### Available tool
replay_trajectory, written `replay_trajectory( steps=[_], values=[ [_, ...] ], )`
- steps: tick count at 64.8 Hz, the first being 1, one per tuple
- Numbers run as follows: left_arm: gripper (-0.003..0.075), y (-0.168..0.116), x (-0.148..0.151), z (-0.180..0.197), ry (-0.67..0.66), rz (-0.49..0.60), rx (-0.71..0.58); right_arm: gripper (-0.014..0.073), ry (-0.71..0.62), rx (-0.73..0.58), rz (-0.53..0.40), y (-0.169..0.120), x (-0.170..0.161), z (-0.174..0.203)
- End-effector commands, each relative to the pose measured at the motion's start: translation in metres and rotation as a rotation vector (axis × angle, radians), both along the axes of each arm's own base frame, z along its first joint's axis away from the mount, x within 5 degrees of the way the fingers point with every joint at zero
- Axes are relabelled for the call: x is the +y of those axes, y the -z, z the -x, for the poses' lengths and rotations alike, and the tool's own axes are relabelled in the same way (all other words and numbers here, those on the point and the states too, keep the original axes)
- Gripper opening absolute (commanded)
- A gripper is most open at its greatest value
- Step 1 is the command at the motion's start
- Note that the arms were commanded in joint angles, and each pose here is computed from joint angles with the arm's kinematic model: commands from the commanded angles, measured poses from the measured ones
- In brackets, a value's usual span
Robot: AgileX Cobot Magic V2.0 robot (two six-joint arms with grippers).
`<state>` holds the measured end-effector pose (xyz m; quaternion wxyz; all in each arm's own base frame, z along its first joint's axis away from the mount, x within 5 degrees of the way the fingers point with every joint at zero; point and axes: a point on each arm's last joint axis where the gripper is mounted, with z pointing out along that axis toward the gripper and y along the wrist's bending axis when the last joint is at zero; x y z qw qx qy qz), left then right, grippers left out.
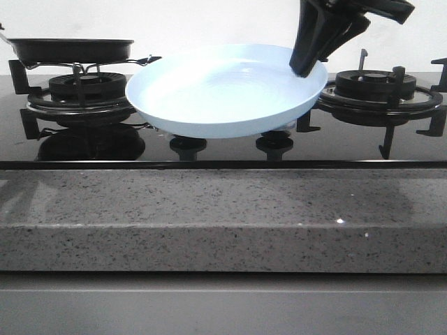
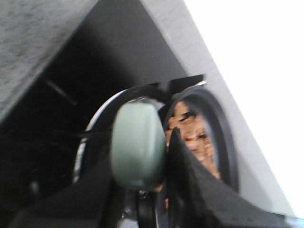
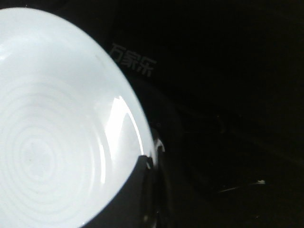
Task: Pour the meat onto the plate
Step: 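Grasp the pale green pan handle with the left gripper and lift the pan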
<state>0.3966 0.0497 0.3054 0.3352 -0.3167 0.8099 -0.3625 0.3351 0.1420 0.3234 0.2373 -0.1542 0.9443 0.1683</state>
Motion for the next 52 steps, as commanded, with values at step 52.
replay_trajectory(
  steps=[52],
  values=[
    [-0.002, -0.064, 0.013, 0.023, 0.069, 0.242, -0.268, -0.0069, 0.009, -0.099, -0.057, -0.028, -0.002, 0.006]
  ],
)
